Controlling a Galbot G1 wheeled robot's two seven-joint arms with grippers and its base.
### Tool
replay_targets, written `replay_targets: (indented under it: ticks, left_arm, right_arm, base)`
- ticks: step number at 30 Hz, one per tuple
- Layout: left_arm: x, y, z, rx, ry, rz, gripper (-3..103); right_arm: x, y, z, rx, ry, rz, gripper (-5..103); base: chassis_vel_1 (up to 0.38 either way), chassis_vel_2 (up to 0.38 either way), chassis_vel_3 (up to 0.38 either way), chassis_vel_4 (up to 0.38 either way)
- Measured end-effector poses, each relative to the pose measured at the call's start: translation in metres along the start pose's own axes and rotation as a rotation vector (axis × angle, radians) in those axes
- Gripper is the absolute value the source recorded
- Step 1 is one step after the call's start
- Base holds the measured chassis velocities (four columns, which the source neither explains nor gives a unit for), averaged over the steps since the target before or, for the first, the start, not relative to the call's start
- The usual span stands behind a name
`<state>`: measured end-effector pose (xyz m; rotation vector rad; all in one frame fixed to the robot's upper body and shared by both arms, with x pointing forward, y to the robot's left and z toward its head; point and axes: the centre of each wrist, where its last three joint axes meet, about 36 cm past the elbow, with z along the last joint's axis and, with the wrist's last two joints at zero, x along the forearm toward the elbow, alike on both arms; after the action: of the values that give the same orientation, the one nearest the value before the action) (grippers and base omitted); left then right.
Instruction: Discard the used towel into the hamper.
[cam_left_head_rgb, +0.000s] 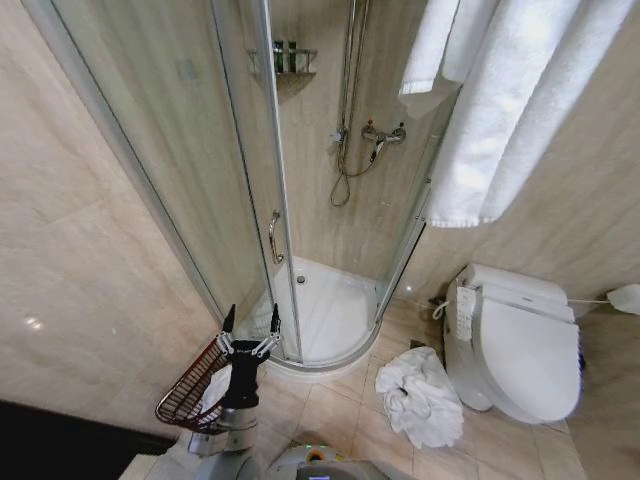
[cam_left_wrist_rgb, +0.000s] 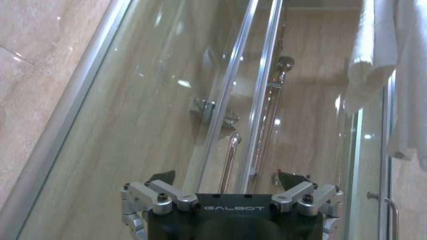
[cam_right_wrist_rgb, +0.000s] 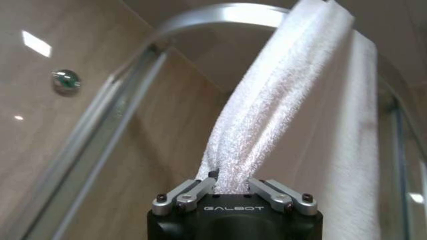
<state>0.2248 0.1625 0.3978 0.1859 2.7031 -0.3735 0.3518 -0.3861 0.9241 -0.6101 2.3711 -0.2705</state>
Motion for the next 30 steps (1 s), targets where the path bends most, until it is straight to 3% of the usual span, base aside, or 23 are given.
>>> replay_targets:
  ticks: [8,11,12,15,19,27,30]
  left_arm:
    - [-0.001,0.004,0.003,-0.003,0.005,-0.009,100]
    - [-0.002,0.006,0.002,-0.007,0.003,-0.017,100]
    - [-0.002,0.006,0.002,-0.007,0.003,-0.017,100]
    - [-0.002,0.009,0.002,-0.015,0.003,-0.027,100]
    - [0.0,0.01,0.001,-0.022,0.001,-0.045,100]
    - [0.001,0.011,-0.005,-0.039,-0.014,-0.069,100]
    - [0.002,0.011,-0.005,-0.041,-0.011,-0.066,100]
  right_arm:
    - [0.023,0.031,0.009,0.035,-0.056,-0.045,5]
    - [0.04,0.06,0.02,0.013,-0.065,-0.09,5]
    - [0.04,0.06,0.02,0.013,-0.065,-0.09,5]
    - [0.064,0.102,0.036,-0.017,-0.076,-0.135,5]
    - [0.085,0.131,0.056,-0.038,-0.073,-0.144,5]
    - [0.128,0.145,0.12,-0.105,0.007,-0.034,5]
    - [0.145,0.151,0.139,-0.085,0.026,-0.047,5]
  base:
    - [0.0,0.0,0.0,0.0]
    - [0.0,0.0,0.0,0.0]
    - [0.0,0.0,0.0,0.0]
    - [0.0,0.0,0.0,0.0]
    - [0.0,0.0,0.0,0.0]
    - [0.0,0.0,0.0,0.0]
    - [0.0,0.0,0.0,0.0]
